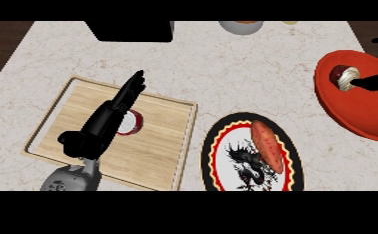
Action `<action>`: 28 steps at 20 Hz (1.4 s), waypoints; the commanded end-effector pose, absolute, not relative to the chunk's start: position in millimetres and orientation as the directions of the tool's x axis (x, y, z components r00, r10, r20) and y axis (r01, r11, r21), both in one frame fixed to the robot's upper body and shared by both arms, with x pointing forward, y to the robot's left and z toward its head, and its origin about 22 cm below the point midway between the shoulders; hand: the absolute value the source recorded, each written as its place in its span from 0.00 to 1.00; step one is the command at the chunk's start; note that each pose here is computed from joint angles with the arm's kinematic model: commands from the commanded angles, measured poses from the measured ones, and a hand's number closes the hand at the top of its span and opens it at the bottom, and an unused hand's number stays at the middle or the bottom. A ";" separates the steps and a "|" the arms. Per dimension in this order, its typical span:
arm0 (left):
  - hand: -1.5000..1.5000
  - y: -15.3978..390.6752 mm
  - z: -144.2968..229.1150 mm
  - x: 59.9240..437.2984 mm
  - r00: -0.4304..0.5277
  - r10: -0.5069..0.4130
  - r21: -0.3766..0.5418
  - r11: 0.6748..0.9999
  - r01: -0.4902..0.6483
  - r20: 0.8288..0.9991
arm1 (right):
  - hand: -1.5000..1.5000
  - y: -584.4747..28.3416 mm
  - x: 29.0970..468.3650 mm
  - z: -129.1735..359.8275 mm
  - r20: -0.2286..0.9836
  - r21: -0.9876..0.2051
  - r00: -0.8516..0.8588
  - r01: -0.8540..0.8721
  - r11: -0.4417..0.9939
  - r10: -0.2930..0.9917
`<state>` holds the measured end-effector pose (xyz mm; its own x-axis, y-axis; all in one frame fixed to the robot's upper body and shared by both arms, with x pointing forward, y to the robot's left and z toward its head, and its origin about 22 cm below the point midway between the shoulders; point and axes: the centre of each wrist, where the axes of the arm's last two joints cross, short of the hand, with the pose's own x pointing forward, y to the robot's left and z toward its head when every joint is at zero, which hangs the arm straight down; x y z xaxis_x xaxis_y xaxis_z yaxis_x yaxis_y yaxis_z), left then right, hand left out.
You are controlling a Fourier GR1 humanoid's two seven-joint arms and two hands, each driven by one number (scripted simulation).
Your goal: Pick the cupcake from the plate and place it in the bowl
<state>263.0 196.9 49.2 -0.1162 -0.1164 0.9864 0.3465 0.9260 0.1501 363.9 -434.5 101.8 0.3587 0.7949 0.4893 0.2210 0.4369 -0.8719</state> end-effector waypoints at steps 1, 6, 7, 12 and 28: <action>0.50 198.9 43.0 253.0 -0.050 -0.121 0.131 0.924 0.358 0.991 | 0.00 -446.9 364.2 97.1 0.569 -0.816 0.331 0.340 0.467 0.753; 0.50 197.0 41.5 260.9 -0.077 -0.129 0.148 0.929 0.340 0.989 | 0.00 -465.2 358.1 115.5 0.733 -0.649 0.296 0.577 0.497 0.613; 0.50 203.3 31.2 251.3 -0.058 -0.110 0.123 0.931 0.343 0.992 | 0.00 -467.6 355.4 119.7 0.753 -0.629 0.291 0.580 0.517 0.590; 0.50 207.4 37.5 260.0 -0.067 -0.128 0.143 0.932 0.333 0.990 | 0.00 -525.5 312.1 120.2 0.827 -0.537 0.275 0.648 0.540 0.491; 0.50 202.9 30.0 256.3 -0.052 -0.128 0.138 0.931 0.337 0.990 | 0.00 -640.7 125.9 113.8 0.901 -0.401 0.192 0.711 0.577 0.389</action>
